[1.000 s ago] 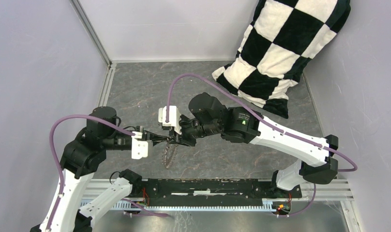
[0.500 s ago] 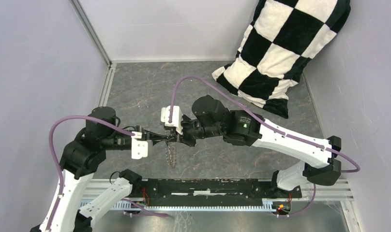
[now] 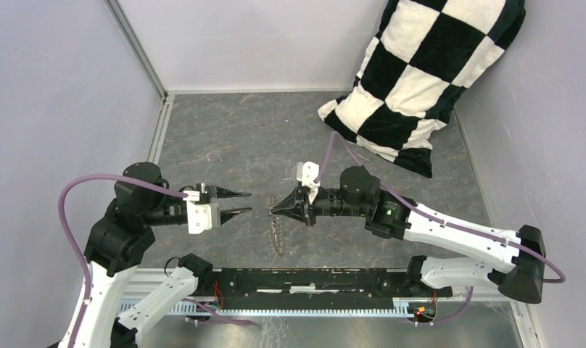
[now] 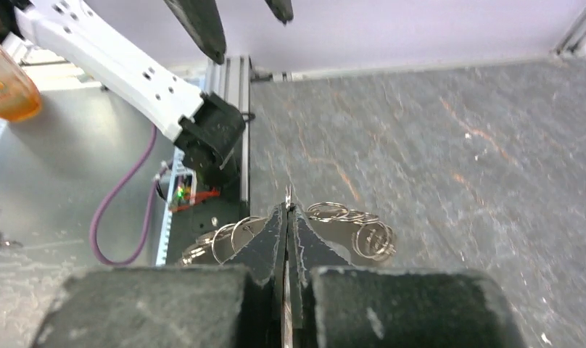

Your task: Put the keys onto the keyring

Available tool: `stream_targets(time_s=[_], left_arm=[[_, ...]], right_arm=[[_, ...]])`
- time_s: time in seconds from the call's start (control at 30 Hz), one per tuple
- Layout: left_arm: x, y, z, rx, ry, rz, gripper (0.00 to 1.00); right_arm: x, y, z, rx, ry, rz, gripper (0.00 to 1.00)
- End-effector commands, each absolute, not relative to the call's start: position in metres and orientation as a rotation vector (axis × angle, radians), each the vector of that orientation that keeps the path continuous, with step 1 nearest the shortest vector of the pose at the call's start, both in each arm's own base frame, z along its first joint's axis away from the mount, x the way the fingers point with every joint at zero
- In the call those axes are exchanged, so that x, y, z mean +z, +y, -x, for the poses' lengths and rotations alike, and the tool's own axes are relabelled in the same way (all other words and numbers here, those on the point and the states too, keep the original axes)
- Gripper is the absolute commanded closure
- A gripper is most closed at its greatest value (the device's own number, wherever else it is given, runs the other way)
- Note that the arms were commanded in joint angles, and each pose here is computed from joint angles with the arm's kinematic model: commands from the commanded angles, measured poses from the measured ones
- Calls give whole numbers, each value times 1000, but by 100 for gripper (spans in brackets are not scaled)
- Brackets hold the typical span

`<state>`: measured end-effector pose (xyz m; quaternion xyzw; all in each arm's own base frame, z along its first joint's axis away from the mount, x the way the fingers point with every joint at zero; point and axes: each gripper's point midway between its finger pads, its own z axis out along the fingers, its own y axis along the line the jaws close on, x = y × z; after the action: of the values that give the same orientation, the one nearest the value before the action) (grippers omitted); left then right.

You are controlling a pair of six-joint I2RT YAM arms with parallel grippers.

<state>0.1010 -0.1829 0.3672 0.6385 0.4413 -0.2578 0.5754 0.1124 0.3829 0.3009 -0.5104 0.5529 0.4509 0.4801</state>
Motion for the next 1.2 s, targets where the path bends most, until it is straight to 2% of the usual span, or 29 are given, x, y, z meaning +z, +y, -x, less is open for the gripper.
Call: stream_targets(time_s=[0.0,0.3,0.47,0.8,1.07,1.17], left_arm=[[383,-188,-97,-708,1081,-1402,64],[371,-197,-97,-844,1143,-1320,66],[375,-201,-96,-883,1143,-1315,61],[381,-205,-79,-1005,1118,-1345,62],[375,-206,-85,-990,1146,-1332,81],[372,-205,-87,-976,1151,-1334,94]], right_arm=[[402,379,-97,1300,947,1005,100],[422,361,-86,1418,761,834,100],[419,363,-83,1457,728,814,100],[407,380,-88,1454,781,866,100],[396,395,-86,1447,831,966,100],[395,396,-86,1447,836,978,100]])
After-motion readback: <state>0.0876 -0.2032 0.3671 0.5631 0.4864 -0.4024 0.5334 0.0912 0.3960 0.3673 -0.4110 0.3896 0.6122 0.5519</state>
